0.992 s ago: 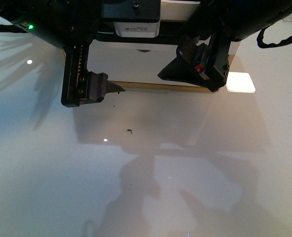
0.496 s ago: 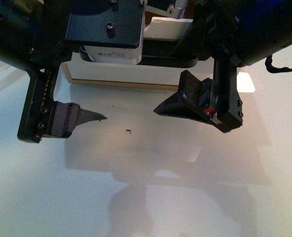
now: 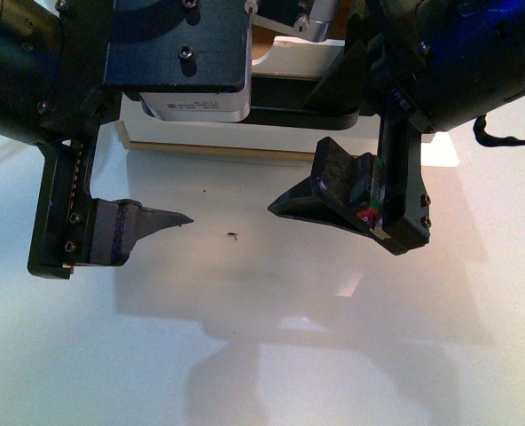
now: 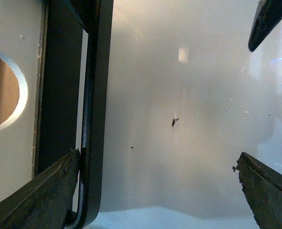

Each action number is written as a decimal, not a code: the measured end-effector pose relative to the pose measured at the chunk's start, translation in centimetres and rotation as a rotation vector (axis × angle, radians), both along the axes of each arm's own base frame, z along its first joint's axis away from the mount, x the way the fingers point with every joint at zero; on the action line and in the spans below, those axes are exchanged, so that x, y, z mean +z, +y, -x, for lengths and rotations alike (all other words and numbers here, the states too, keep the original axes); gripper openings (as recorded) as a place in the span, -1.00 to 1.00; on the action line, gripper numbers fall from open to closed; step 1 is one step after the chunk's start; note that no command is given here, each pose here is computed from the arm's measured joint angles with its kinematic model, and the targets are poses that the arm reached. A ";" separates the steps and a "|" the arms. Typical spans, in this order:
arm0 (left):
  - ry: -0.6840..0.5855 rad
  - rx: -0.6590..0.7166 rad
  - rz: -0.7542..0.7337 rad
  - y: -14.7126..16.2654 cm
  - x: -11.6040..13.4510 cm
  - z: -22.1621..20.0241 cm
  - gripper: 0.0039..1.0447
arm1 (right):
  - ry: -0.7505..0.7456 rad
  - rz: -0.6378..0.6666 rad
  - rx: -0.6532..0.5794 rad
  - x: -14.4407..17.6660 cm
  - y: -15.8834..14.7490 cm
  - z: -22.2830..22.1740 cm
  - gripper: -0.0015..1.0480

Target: Pull drawer

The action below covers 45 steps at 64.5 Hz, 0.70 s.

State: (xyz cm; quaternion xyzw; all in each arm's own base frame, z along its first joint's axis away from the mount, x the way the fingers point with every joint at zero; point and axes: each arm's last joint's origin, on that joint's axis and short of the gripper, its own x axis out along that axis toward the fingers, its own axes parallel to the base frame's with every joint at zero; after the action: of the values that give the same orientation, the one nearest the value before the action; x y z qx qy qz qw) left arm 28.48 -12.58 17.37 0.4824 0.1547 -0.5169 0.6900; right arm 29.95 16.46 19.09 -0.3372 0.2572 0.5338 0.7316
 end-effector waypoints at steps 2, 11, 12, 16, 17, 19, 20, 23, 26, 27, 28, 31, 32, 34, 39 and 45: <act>-0.006 0.000 0.019 0.0 0.3 0.2 0.87 | -0.014 -0.014 -0.011 0.4 -0.1 0.1 0.83; -0.064 0.018 0.083 0.1 1.9 1.0 0.87 | -0.089 -0.074 -0.048 2.5 -0.9 0.7 0.83; -0.068 0.021 0.090 0.1 2.1 1.1 0.87 | -0.098 -0.080 -0.051 2.7 -1.0 0.8 0.83; -0.099 0.036 0.122 0.3 2.9 1.5 0.87 | -0.133 -0.106 -0.073 3.7 -1.4 1.2 0.83; -0.105 0.039 0.129 0.3 3.0 1.6 0.87 | -0.141 -0.111 -0.079 3.8 -1.5 1.3 0.83; -0.118 0.046 0.141 0.4 3.3 1.8 0.87 | -0.156 -0.122 -0.087 4.2 -1.7 1.5 0.83; -0.126 0.048 0.145 0.5 3.4 2.0 0.87 | -0.164 -0.126 -0.092 4.3 -1.8 1.6 0.83; -0.151 0.069 0.167 0.8 3.9 2.4 0.87 | -0.191 -0.146 -0.113 4.9 -2.3 1.9 0.83; -0.182 0.092 0.185 1.1 4.3 2.8 0.87 | -0.222 -0.164 -0.141 5.4 -2.8 2.2 0.83; -0.191 0.099 0.189 1.2 4.4 2.9 0.87 | -0.229 -0.169 -0.150 5.5 -2.9 2.3 0.83; -0.210 0.113 0.200 1.4 4.6 3.2 0.87 | -0.243 -0.183 -0.164 5.8 -3.2 2.5 0.83; -0.251 0.158 0.226 2.0 5.0 3.5 0.87 | -0.273 -0.210 -0.197 6.2 -3.8 2.8 0.83; -0.261 0.167 0.235 2.1 5.0 3.6 0.87 | -0.284 -0.216 -0.205 6.3 -4.0 2.9 0.83; -0.292 0.198 0.264 2.5 5.3 3.9 0.87 | -0.311 -0.238 -0.234 6.7 -4.5 3.2 0.83; -0.355 0.279 0.328 3.7 5.9 4.7 0.87 | -0.372 -0.294 -0.310 7.4 -5.8 4.0 0.83; -0.421 0.387 0.398 5.0 6.3 6.1 0.87 | -0.451 -0.353 -0.418 8.2 -7.4 5.2 0.83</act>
State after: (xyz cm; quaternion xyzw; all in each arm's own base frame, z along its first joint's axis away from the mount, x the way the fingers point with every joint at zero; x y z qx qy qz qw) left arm 22.35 -7.57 23.64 0.3964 -0.0061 -0.2858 0.8724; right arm 24.71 9.01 27.24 -0.2552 0.0566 0.3209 0.9103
